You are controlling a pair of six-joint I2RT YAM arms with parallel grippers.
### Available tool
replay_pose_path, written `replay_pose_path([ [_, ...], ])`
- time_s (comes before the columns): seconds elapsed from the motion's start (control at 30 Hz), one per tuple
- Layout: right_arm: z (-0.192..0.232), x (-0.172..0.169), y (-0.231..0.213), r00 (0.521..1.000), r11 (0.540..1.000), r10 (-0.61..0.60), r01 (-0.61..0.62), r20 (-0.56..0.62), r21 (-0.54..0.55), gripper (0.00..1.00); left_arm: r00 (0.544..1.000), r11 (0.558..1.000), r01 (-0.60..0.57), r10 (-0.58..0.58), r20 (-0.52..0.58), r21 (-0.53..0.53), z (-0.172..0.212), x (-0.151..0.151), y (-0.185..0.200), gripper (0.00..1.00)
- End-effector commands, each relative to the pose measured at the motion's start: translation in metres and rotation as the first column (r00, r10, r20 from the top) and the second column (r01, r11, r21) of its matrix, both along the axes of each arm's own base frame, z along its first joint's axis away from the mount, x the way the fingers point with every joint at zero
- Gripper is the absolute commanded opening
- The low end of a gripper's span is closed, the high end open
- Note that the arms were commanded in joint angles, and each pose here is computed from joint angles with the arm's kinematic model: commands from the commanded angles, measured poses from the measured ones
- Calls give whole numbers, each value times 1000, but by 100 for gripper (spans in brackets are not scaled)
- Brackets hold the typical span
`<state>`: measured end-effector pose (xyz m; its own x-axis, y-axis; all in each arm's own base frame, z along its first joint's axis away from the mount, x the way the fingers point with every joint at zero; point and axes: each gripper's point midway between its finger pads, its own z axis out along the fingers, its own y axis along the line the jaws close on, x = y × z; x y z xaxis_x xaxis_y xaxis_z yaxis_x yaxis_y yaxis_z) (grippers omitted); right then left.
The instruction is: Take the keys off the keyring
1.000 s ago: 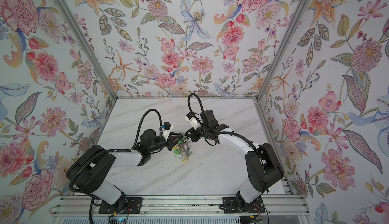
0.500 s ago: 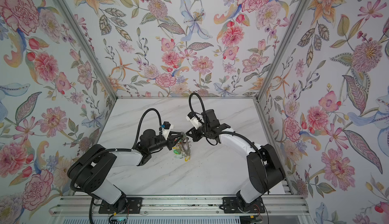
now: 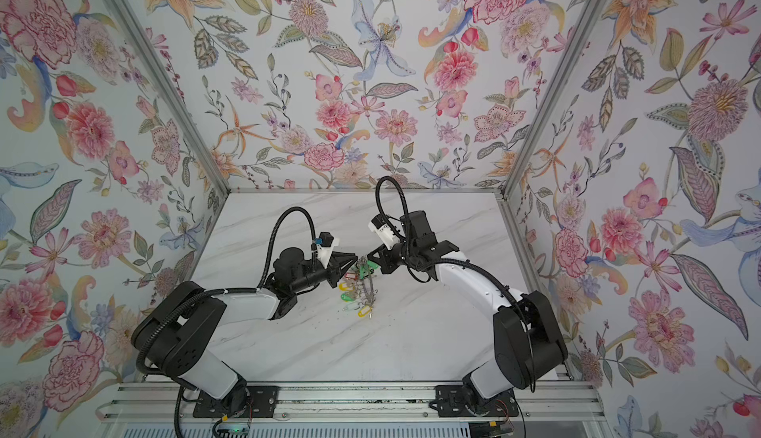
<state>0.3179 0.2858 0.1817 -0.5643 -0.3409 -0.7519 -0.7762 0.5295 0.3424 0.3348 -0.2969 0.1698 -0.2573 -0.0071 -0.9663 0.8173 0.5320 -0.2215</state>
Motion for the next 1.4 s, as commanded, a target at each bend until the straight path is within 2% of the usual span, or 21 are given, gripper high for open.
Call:
replay_pose_path([
  [0.0, 26, -3, 1, 997, 999, 28, -31, 65, 42, 3, 998, 999, 14, -11, 65, -44, 22, 4, -2, 17],
  [0.27, 27, 3, -2, 998, 999, -2, -1, 67, 39, 3, 997, 995, 66, -63, 32, -76, 12, -8, -6, 17],
  [0.4, 26, 4, 0, 998, 999, 2, -5, 57, 47, 3, 996, 997, 76, -75, 43, -25, 4, -14, -10, 17],
  [0.5, 25, 7, 0, 999, 999, -5, 2, 53, 49, 3, 995, 995, 98, -99, 28, 24, -9, -15, -15, 10],
  [0.63, 27, 3, 2, 999, 998, 8, -10, 43, 55, 3, 991, 990, 135, -135, 14, 38, -16, -19, -19, 13],
  [1.03, 26, 3, 3, 1000, 999, 2, -3, 29, 53, 3, 981, 981, 190, -191, 27, 43, -10, -23, -37, 16],
  [1.37, 25, -3, 5, 999, 998, 29, -30, 14, 63, 3, 986, 985, 159, -162, 41, 69, -9, -18, -35, 9],
])
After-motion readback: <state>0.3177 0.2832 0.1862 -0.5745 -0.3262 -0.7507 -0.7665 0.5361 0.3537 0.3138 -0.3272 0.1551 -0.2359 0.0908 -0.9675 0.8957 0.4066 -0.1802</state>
